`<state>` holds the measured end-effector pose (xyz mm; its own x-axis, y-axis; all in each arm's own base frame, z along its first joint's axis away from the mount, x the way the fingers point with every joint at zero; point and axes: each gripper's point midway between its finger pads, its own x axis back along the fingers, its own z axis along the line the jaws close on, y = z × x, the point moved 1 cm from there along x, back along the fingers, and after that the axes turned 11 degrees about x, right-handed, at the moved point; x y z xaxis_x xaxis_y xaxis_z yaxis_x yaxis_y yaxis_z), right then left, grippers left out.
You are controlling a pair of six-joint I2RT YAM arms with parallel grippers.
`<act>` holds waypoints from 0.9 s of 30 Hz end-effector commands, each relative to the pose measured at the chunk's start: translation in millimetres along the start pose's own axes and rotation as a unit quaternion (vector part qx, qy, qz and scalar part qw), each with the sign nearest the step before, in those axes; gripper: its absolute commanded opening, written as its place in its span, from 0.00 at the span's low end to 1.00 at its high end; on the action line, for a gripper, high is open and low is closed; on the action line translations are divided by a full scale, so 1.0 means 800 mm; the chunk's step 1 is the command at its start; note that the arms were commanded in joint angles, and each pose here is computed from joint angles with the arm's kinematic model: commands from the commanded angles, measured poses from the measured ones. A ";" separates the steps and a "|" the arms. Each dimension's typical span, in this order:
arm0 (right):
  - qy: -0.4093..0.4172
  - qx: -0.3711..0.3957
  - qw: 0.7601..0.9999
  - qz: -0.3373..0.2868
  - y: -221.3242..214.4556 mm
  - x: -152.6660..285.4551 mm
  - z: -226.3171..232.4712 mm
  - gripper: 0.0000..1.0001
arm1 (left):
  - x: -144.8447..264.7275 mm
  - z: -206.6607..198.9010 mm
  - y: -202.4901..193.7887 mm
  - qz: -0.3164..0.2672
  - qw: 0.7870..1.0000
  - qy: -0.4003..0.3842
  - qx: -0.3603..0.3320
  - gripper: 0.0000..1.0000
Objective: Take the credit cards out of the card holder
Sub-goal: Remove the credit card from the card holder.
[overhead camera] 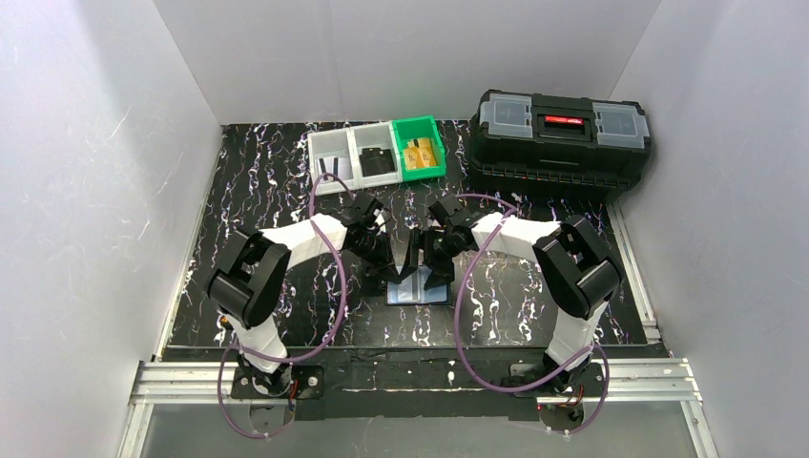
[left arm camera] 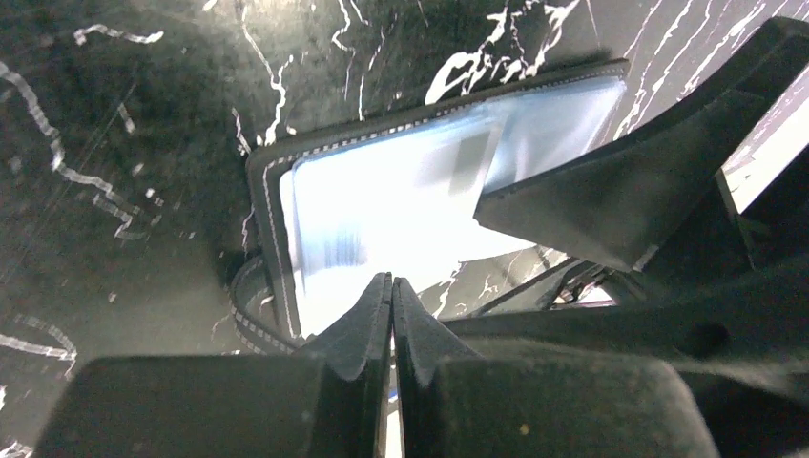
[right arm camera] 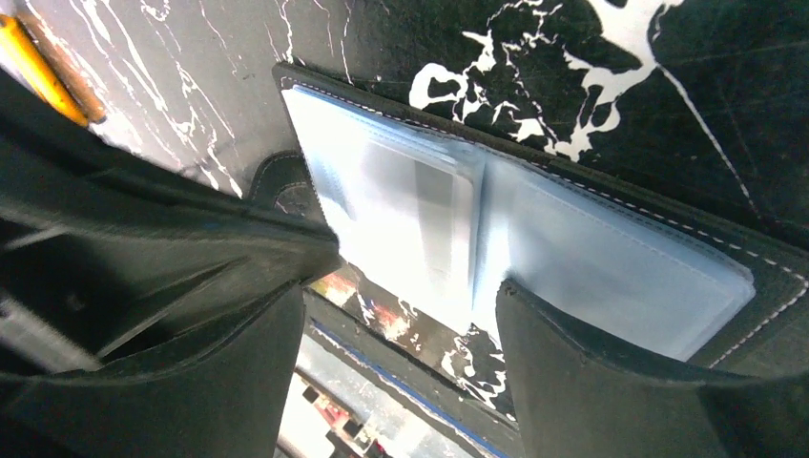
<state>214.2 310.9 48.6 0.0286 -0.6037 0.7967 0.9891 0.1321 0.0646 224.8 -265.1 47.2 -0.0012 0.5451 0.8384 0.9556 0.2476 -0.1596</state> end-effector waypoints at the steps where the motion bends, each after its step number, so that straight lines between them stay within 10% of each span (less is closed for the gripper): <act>1: -0.137 0.009 0.990 -0.011 -0.012 -0.009 -0.065 0.82 | 0.045 0.000 0.006 -0.061 0.997 0.019 -0.046 0.00; 27: -0.352 0.111 0.928 0.039 -0.002 -0.034 -0.059 0.79 | -0.003 0.048 0.004 -0.006 0.999 0.032 -0.004 0.00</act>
<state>210.2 327.5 36.0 -0.0501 -0.1577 0.9862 0.9459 0.3095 0.0976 228.5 -235.5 32.8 -0.0330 0.4878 0.8723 0.9623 0.2512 -0.1041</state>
